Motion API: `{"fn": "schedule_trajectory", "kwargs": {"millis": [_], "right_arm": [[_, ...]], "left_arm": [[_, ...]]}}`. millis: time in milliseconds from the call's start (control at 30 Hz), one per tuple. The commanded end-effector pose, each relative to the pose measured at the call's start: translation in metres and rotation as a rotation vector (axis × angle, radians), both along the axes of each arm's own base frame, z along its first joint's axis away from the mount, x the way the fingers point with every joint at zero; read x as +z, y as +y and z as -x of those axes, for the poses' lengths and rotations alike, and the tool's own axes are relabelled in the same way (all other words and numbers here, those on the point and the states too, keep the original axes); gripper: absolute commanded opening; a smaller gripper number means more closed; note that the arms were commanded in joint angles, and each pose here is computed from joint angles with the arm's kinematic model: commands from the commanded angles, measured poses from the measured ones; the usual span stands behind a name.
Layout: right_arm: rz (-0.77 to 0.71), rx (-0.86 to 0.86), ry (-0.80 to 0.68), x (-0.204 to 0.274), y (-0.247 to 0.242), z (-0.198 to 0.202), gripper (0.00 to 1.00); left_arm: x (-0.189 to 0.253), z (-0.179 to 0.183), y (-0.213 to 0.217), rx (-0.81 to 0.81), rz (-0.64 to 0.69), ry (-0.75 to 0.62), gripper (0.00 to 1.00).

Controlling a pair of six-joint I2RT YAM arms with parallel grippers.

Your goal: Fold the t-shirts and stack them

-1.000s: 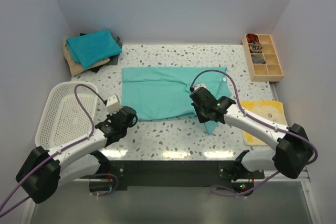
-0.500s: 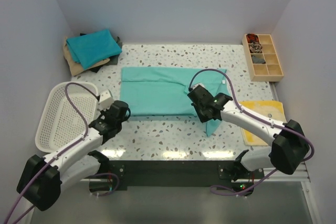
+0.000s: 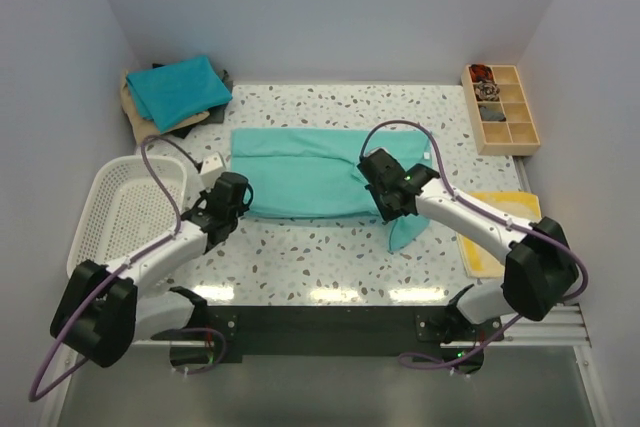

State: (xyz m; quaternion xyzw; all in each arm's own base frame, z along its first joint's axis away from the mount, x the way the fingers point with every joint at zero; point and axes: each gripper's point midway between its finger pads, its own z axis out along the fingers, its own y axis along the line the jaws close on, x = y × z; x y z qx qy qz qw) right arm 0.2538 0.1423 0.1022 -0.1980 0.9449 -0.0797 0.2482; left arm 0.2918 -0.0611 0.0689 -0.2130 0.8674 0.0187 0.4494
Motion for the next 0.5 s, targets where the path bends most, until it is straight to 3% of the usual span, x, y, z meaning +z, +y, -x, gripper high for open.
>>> {"fn": "schedule_trajectory", "kwargs": {"millis": [0, 467], "right_arm": [[0.01, 0.0, -0.047, 0.014, -0.001, -0.025, 0.0], [0.042, 0.008, -0.009, 0.011, 0.003, -0.087, 0.0]], "left_arm": [[0.029, -0.034, -0.009, -0.027, 0.006, -0.098, 0.0], [0.026, -0.095, -0.004, -0.026, 0.009, -0.088, 0.0]]}}
